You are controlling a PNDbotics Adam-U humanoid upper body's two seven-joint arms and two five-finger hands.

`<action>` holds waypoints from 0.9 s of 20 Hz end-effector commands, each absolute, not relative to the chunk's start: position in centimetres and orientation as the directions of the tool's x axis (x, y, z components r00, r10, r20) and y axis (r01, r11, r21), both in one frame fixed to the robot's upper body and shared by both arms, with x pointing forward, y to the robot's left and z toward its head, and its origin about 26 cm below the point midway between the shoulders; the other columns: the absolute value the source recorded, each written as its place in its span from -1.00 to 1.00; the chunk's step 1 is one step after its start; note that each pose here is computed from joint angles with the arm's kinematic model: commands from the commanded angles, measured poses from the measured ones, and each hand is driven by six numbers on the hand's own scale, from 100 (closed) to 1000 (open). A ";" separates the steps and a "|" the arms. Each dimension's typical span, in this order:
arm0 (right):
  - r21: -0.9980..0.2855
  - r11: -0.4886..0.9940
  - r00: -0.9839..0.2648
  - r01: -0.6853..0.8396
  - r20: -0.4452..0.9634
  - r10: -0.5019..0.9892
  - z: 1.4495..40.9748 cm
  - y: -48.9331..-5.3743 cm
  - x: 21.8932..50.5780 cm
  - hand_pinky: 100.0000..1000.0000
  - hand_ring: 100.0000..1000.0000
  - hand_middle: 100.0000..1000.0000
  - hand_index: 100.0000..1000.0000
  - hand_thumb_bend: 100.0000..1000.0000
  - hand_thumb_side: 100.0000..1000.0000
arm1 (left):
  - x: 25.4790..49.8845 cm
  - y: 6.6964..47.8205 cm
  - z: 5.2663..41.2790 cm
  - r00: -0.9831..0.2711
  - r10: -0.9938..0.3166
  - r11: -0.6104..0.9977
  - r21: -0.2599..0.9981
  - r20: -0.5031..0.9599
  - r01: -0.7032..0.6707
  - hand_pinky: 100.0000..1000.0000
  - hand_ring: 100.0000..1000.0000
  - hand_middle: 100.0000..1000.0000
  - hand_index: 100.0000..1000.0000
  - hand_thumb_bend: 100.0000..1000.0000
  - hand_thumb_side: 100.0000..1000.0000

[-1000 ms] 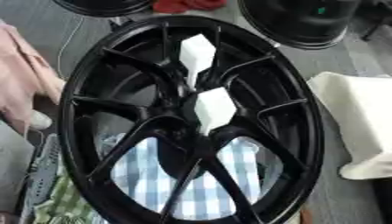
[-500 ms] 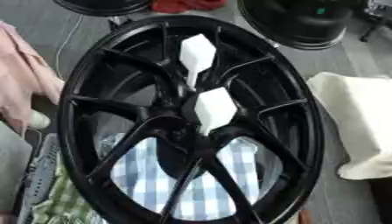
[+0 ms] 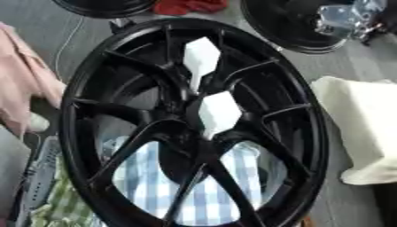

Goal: Pull the pin out of the wheel hub.

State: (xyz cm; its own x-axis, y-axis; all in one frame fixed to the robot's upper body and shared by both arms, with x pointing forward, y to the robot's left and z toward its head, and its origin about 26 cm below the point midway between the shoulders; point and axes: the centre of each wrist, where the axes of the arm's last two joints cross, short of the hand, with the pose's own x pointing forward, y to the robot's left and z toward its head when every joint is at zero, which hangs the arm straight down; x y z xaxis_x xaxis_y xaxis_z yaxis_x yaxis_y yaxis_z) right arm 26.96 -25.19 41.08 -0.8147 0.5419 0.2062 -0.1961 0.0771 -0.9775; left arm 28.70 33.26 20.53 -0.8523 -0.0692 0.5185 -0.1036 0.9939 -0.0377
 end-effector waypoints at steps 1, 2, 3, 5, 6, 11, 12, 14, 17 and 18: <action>-0.983 0.041 -0.814 -0.178 0.170 0.555 41.3 -25.0 26.7 0.60 0.63 0.61 0.53 -0.97 -0.11 | 28.4 33.3 21.5 -0.870 -0.074 0.995 -0.023 0.487 -0.097 0.46 0.28 0.26 0.56 -0.96 0.32; -0.983 0.034 -0.813 -0.180 0.168 0.557 41.2 -24.9 26.7 0.60 0.64 0.61 0.53 -0.96 -0.11 | 28.4 33.3 21.5 -0.870 -0.073 0.995 -0.023 0.487 -0.097 0.46 0.28 0.26 0.56 -0.96 0.32; -0.983 0.029 -0.812 -0.181 0.166 0.560 41.1 -24.9 26.8 0.60 0.64 0.61 0.53 -0.96 -0.10 | 28.4 33.3 21.5 -0.870 -0.073 0.995 -0.023 0.487 -0.097 0.46 0.28 0.26 0.56 -0.96 0.32; -0.983 0.024 -0.811 -0.181 0.163 0.561 41.0 -24.8 26.8 0.60 0.64 0.62 0.54 -0.94 -0.11 | 28.4 33.3 21.5 -0.871 -0.073 0.995 -0.023 0.487 -0.097 0.46 0.28 0.26 0.56 -0.96 0.32; -0.983 0.024 -0.812 -0.180 0.162 0.561 40.9 -24.8 26.9 0.60 0.64 0.63 0.55 -0.92 -0.11 | 28.4 33.3 21.5 -0.870 -0.072 0.995 -0.024 0.487 -0.096 0.46 0.28 0.26 0.56 -0.96 0.32; -0.986 0.028 -0.813 -0.166 0.153 0.562 40.7 -24.4 27.0 0.62 0.67 0.67 0.62 -0.75 -0.17 | 28.5 33.2 21.6 -0.871 -0.069 0.995 -0.025 0.486 -0.093 0.46 0.28 0.26 0.56 -0.96 0.32; -0.986 0.029 -0.811 -0.162 0.150 0.566 40.6 -24.4 27.0 0.62 0.68 0.69 0.65 -0.70 -0.22 | 28.5 33.2 21.6 -0.872 -0.068 0.995 -0.025 0.485 -0.091 0.46 0.28 0.26 0.56 -0.96 0.32; -0.988 0.036 -0.805 -0.150 0.144 0.576 40.6 -24.3 27.1 0.62 0.68 0.69 0.67 -0.65 -0.27 | 28.5 33.2 21.6 -0.873 -0.065 0.996 -0.025 0.484 -0.088 0.46 0.28 0.26 0.56 -0.96 0.32; -0.991 0.065 -0.789 -0.116 0.132 0.600 40.7 -24.3 27.1 0.62 0.66 0.60 0.66 -0.50 -0.49 | 28.5 33.1 21.7 -0.873 -0.061 0.996 -0.024 0.483 -0.083 0.46 0.28 0.26 0.56 -0.96 0.32; -0.992 0.075 -0.781 -0.104 0.128 0.611 40.7 -24.3 27.1 0.62 0.66 0.58 0.66 -0.47 -0.53 | 28.6 33.1 21.7 -0.873 -0.060 0.996 -0.023 0.484 -0.081 0.46 0.28 0.26 0.56 -0.96 0.33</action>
State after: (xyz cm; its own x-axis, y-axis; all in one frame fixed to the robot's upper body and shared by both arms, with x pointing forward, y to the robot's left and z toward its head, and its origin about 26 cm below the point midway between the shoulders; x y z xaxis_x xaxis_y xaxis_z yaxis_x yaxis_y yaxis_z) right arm 27.63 -24.08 39.78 -0.7881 0.5929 0.1657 -0.1569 0.0668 -0.9853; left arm 28.79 33.17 20.74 -0.8568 -0.0582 0.5123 -0.0915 0.9950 -0.0401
